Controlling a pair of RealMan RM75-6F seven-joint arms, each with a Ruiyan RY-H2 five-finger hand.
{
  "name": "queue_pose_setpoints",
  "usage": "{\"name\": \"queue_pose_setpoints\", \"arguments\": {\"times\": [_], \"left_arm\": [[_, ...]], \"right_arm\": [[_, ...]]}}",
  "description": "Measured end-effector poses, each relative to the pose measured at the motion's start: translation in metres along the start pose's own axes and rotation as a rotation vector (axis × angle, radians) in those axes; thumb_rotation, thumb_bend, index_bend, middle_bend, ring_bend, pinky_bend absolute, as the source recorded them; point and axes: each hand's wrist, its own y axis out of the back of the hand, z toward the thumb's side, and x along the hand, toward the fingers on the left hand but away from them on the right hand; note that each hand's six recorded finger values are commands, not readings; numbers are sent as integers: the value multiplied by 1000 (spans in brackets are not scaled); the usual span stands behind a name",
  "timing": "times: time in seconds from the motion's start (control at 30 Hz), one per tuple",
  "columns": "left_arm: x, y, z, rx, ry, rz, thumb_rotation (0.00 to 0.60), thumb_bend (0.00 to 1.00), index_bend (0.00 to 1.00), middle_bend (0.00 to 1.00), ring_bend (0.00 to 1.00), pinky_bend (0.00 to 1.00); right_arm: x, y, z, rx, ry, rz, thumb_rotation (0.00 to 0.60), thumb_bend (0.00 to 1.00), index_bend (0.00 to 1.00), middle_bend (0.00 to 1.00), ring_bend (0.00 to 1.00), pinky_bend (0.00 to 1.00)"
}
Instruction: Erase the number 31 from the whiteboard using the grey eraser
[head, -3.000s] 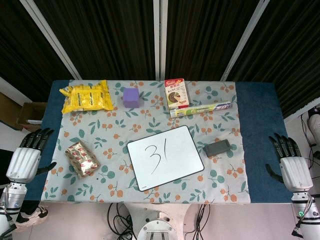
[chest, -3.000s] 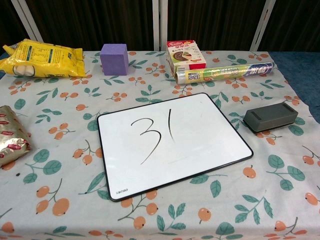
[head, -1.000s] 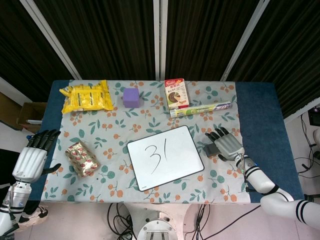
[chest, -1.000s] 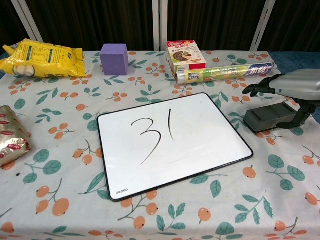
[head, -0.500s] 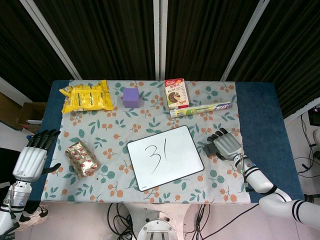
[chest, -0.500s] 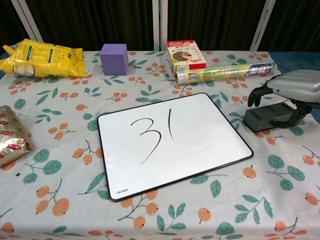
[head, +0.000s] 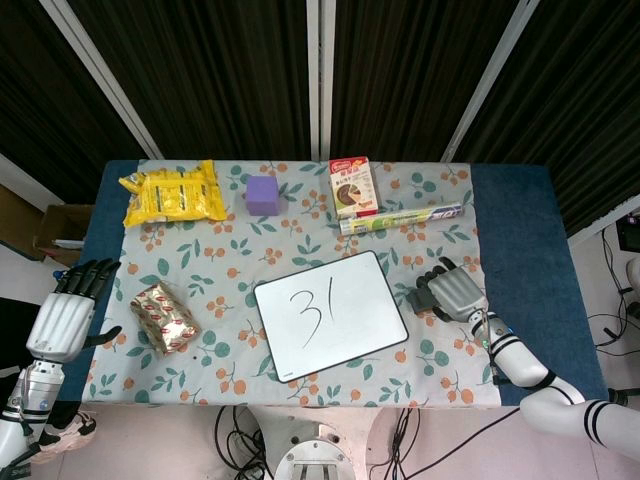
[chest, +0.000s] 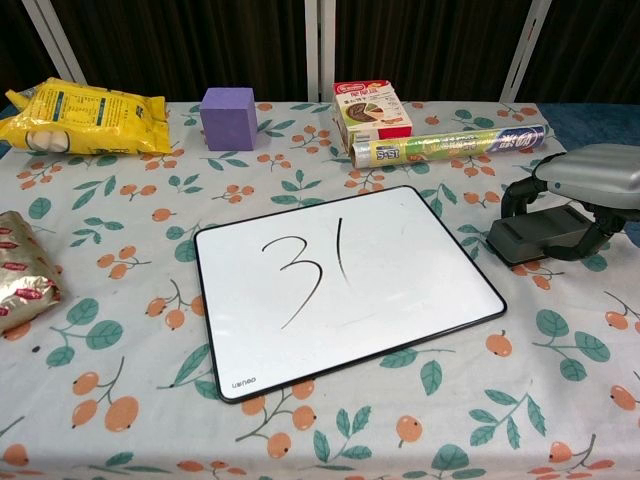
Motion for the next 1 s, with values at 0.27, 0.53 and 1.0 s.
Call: {"name": "queue_pose_setpoints", "arguments": {"times": [0.27,0.53,1.0], "left_arm": [[0,0,-1,-1,1,1,600,50,100,90,87,169],[0,0,-1,-1,2,0,600,51,100,91,87,169],[0,-1,-2,-2,2,-2,600,51,100,91,87,170]], "right_arm": [[1,0,-2,2,5,-21,600,243,376,362,273,120],[2,-1,-1,-9,10,-27,600,253,461,423,342,339],[9,13,-1,-34,38,-108,600,261,582,512,472,525]]}}
